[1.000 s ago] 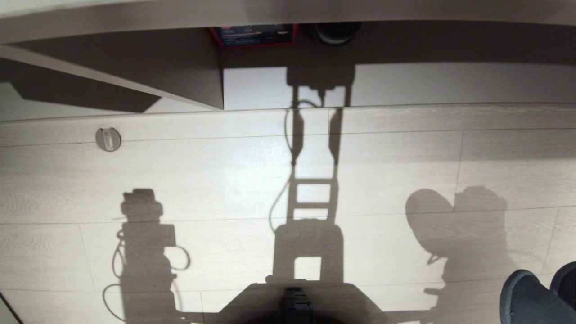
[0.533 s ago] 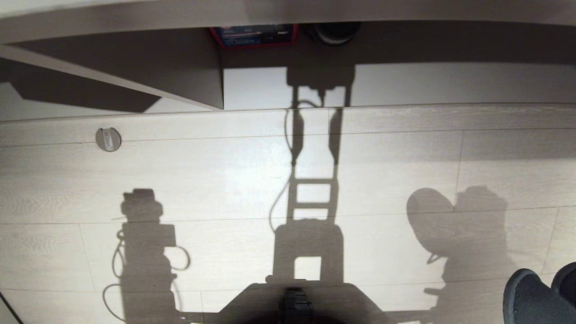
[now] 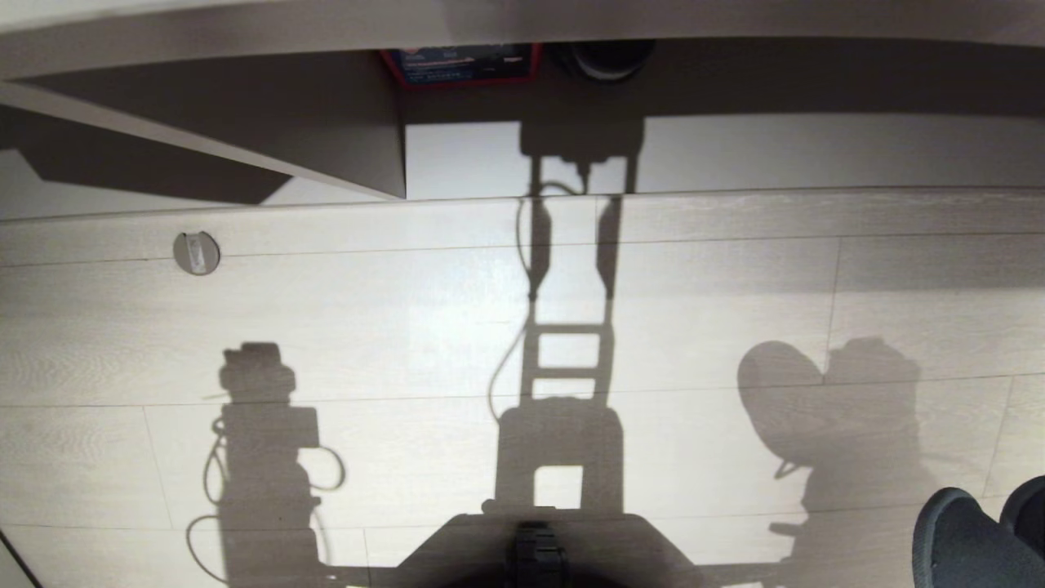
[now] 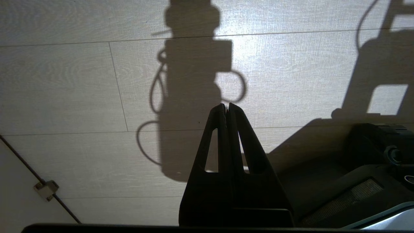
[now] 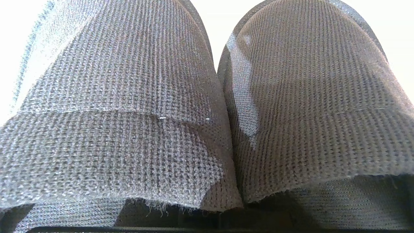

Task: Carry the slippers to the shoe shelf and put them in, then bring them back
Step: Place the slippers on the floor

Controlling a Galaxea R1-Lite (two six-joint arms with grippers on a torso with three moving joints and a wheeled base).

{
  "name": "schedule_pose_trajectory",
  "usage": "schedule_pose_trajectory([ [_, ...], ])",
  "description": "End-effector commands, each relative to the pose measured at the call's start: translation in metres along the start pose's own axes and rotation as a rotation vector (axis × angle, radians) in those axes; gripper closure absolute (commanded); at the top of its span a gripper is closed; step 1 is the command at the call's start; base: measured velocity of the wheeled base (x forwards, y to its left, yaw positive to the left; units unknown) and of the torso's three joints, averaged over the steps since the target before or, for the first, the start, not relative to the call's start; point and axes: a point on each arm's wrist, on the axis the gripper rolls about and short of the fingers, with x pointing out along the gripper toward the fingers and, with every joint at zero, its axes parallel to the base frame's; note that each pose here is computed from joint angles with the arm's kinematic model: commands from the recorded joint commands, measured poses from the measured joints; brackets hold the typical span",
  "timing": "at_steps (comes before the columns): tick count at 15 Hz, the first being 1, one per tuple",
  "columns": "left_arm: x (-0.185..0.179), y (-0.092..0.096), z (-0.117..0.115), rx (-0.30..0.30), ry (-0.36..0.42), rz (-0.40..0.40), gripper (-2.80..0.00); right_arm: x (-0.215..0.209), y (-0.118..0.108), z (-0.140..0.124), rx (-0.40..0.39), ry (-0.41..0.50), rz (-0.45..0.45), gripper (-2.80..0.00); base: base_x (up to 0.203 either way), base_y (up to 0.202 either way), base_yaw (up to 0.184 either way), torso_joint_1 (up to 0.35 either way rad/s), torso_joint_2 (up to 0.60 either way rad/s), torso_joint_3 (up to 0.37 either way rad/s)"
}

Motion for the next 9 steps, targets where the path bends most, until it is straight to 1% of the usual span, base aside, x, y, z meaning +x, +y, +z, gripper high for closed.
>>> schedule_pose_trajectory([
  [1,0.0,0.0,0.0,0.0,0.0,0.001,0.0,0.0002,0.0,0.0001,-0.001,0.003,0.001,0.0,0.0,0.0,0.0,0.0,0.0,0.0],
  [9,0.0,0.0,0.0002,-0.001,-0.002,0.0,0.0,0.0003,0.0,0.0001,-0.001,0.004,0.001,0.0,0.0,0.0,0.0,0.0,0.0,0.0],
])
